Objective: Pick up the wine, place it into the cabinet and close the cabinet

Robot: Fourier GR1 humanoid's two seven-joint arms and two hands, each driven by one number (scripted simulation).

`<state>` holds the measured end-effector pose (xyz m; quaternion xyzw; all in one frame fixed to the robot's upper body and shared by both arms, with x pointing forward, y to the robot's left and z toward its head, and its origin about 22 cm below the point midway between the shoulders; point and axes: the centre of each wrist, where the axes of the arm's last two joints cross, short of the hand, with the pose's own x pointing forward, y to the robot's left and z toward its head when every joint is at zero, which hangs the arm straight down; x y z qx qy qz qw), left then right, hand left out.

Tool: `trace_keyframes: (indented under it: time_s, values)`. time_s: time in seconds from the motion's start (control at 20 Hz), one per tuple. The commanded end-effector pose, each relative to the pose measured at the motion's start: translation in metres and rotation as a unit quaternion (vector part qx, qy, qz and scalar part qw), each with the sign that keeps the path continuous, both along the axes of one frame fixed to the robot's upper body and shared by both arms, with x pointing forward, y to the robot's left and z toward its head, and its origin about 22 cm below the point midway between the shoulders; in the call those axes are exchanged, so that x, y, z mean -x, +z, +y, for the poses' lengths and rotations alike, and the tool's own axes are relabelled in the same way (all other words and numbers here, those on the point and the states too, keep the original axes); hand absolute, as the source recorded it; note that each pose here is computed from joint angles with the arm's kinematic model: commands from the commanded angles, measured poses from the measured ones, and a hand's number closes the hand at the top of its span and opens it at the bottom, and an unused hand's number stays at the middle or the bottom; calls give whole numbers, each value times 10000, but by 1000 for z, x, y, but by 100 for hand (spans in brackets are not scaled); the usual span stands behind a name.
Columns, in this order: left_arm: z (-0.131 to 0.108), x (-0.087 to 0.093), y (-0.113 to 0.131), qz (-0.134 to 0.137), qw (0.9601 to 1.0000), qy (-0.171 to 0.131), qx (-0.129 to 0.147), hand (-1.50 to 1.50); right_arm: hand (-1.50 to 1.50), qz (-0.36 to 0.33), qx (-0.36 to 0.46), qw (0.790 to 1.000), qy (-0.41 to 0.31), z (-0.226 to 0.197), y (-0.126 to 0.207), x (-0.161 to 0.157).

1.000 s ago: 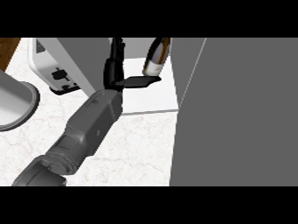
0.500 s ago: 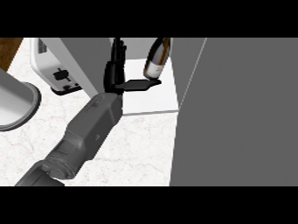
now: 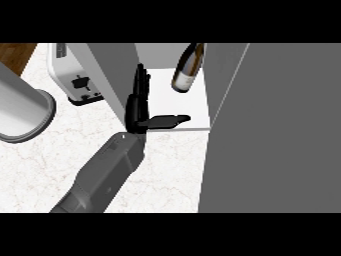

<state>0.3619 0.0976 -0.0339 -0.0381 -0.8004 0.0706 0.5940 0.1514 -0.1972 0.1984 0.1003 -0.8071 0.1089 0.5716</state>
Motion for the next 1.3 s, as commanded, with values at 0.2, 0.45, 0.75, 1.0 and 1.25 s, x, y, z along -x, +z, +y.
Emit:
trace_keyframes:
  time_s: [0.2, 0.45, 0.75, 1.0, 1.25]
  values:
    - [-50, 74, 13, -67, 9997, -217, 74, -150, -150, -119, -45, 9998, -134, -8, 15, 17]
    - [-40, 116, 27, -204, 9989, -303, 308, -150, -150, -184, 61, 9996, -221, -15, 8, 23]
    - [-52, 161, 52, -171, 9988, 49, 464, -150, -150, -81, -76, 9997, -202, -18, 5, 30]
    - [-16, 173, 54, -236, 9988, 108, 405, -150, -150, -152, -76, 9998, -96, -13, 17, 24]
    - [13, 199, 71, -357, 9979, -316, 435, -150, -150, 121, 57, 9996, 266, -12, 7, 18]
